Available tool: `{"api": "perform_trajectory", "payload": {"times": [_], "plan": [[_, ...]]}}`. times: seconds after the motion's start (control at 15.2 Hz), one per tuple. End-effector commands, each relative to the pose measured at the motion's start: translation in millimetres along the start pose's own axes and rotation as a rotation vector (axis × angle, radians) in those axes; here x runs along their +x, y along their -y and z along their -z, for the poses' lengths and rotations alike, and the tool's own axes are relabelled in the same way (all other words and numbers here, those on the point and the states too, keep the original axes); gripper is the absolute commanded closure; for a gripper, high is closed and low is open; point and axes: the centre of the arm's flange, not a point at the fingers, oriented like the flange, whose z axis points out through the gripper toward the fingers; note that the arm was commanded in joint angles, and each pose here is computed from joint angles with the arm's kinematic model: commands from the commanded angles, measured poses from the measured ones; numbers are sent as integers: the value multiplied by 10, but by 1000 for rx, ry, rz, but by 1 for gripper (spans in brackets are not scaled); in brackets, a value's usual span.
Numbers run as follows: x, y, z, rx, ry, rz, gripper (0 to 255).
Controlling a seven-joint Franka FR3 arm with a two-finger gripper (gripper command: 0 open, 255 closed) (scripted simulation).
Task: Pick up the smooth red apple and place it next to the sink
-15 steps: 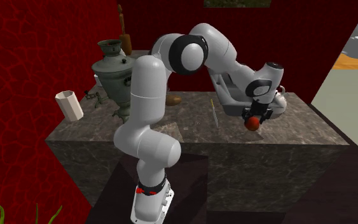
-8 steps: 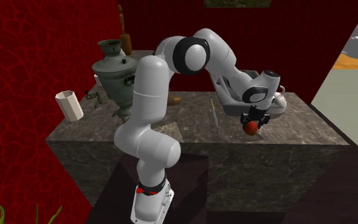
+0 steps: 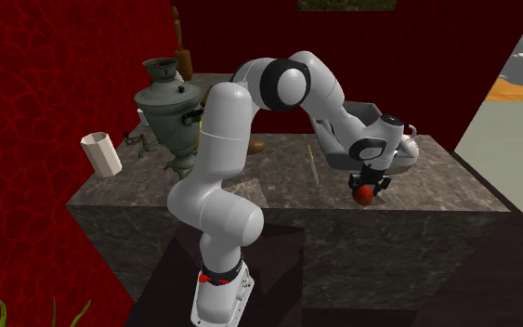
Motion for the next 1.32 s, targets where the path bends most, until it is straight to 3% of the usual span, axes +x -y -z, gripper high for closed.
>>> {"api": "perform_trajectory", "payload": {"times": [0.0, 0.4, 0.46, 0.79, 1.06, 1.25], "plan": [[-2, -5, -29, -1, 0, 0, 255], [-2, -6, -29, -1, 0, 0, 255], [-2, -6, -29, -1, 0, 0, 0], [-2, -5, -29, -1, 0, 0, 0], [-2, -5, 471, -1, 0, 0, 0], [-2, -5, 471, -1, 0, 0, 0]]}}
